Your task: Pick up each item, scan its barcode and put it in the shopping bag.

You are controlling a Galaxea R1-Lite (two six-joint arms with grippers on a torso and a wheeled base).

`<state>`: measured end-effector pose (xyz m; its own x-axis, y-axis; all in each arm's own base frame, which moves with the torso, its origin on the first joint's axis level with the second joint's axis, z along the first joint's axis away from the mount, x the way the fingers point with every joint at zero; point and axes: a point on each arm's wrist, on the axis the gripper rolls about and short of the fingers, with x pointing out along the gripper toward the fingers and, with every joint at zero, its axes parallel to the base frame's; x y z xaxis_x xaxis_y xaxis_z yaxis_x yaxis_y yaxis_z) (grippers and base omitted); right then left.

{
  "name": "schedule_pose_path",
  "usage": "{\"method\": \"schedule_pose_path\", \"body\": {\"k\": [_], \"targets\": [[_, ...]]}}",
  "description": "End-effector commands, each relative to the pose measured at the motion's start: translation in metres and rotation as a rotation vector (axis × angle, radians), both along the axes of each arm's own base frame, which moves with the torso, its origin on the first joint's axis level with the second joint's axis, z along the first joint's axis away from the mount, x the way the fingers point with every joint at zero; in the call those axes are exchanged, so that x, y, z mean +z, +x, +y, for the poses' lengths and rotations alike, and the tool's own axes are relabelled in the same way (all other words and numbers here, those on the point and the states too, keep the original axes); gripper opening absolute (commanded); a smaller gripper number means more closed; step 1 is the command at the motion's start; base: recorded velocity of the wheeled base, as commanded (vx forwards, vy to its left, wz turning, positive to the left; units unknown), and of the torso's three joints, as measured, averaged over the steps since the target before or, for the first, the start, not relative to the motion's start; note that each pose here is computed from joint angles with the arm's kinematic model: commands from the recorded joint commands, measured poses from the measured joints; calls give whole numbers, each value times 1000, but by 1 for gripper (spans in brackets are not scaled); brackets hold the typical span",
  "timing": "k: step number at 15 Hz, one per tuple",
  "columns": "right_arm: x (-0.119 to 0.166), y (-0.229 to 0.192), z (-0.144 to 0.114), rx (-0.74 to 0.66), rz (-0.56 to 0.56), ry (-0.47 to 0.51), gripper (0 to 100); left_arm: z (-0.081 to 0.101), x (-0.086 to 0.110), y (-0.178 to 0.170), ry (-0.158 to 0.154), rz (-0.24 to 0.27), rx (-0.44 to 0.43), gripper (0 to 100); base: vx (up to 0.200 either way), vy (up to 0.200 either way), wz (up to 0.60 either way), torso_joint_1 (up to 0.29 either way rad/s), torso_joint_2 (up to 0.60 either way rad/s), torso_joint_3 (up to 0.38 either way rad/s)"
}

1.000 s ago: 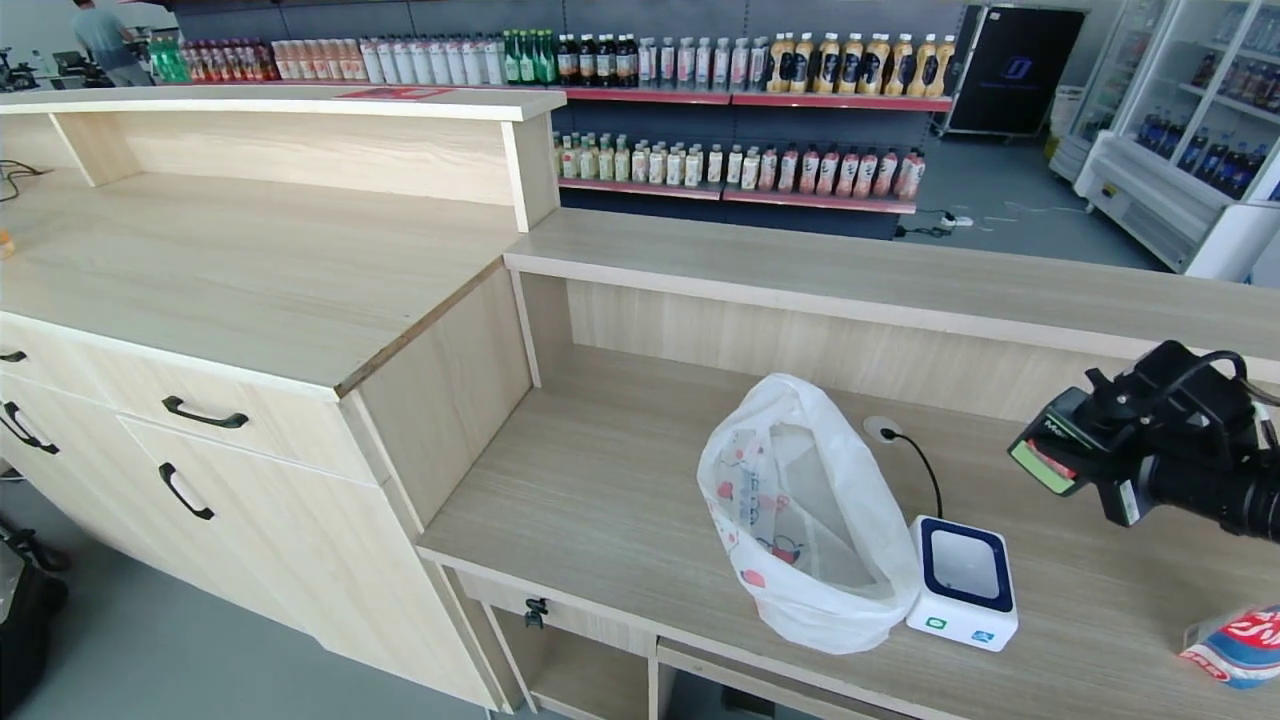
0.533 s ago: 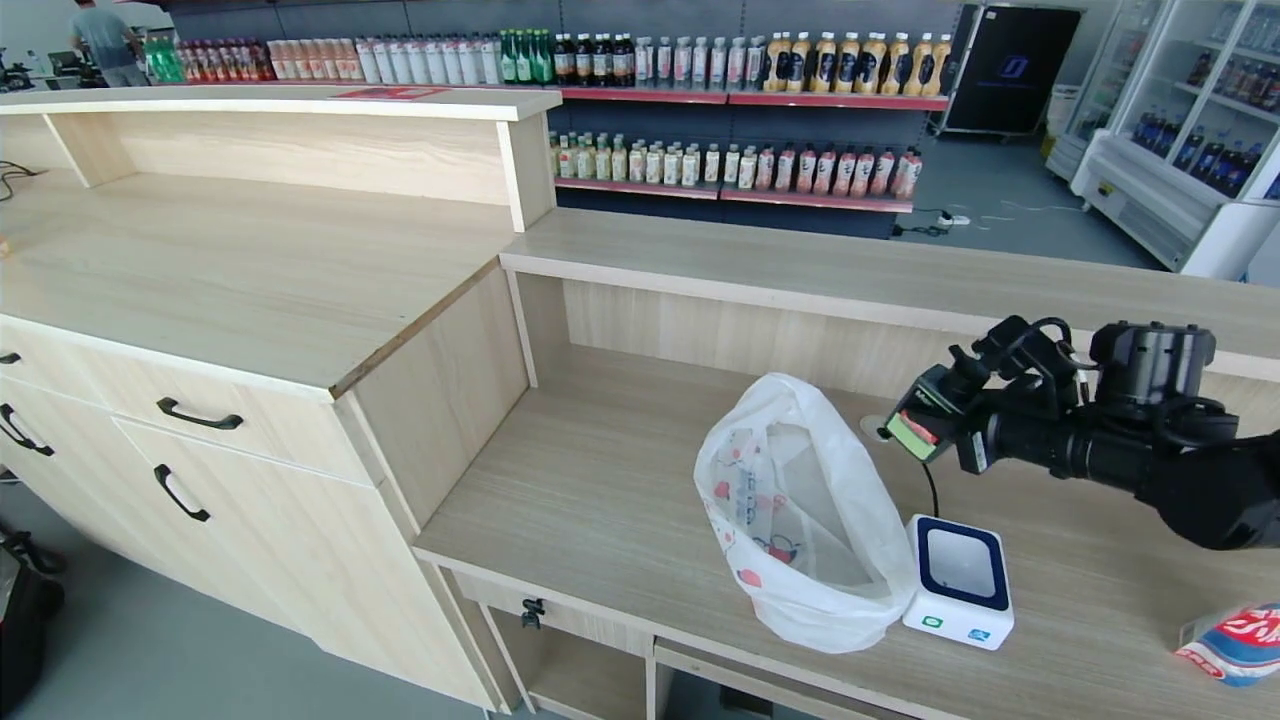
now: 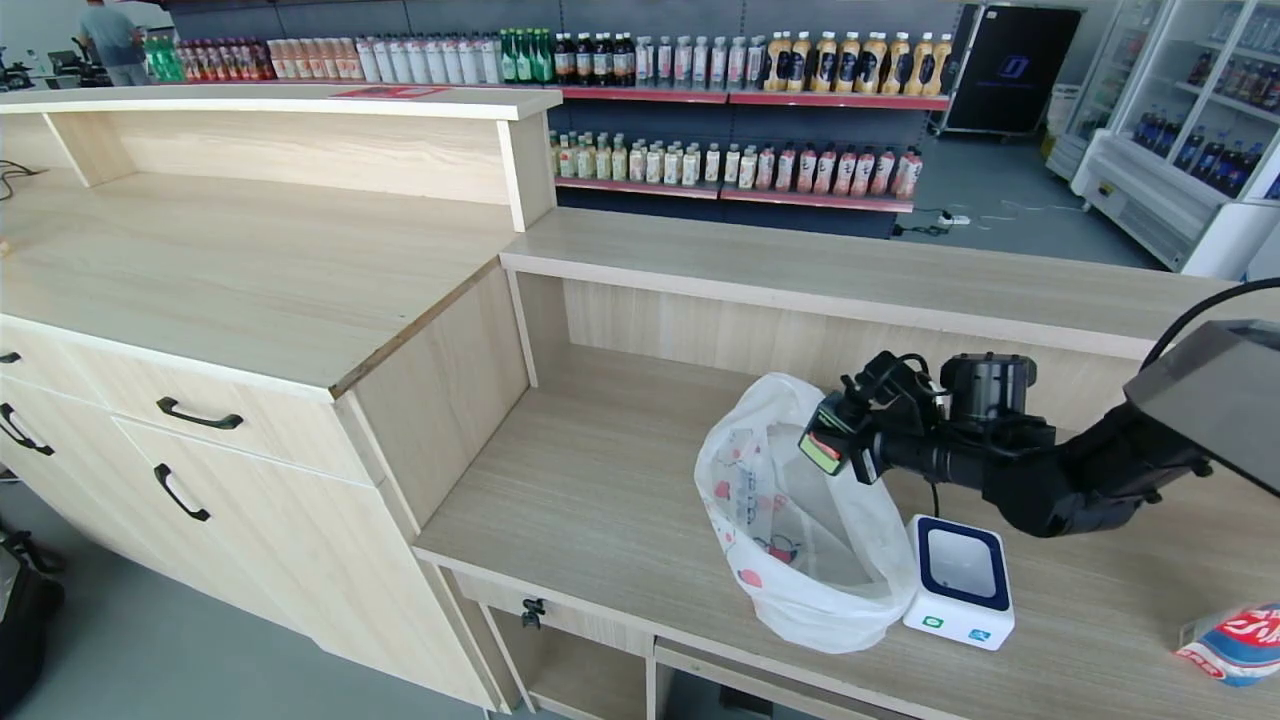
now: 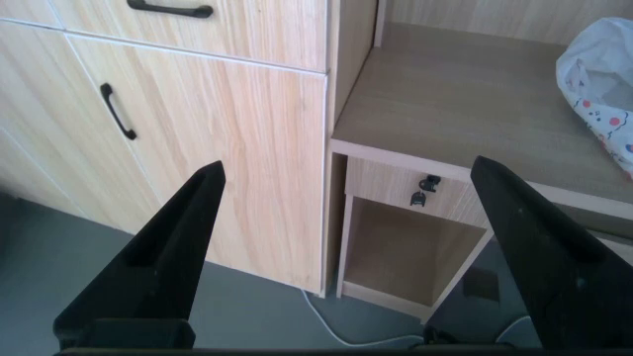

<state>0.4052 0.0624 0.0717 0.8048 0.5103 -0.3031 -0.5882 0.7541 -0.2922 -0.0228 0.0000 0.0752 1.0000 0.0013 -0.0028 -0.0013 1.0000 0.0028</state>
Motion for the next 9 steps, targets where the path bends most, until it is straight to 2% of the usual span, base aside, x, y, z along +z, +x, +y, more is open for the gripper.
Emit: {"method": "schedule_pose_path", "body": {"k": [1,9], "targets": [[-27,10,2,2,43,-8,0,0,0,0,0,2,0,100,0,0,0,0,0,0],[-49,26,13,21,41,-2,0,0,0,0,0,2,0,100,0,0,0,0,0,0]]}}
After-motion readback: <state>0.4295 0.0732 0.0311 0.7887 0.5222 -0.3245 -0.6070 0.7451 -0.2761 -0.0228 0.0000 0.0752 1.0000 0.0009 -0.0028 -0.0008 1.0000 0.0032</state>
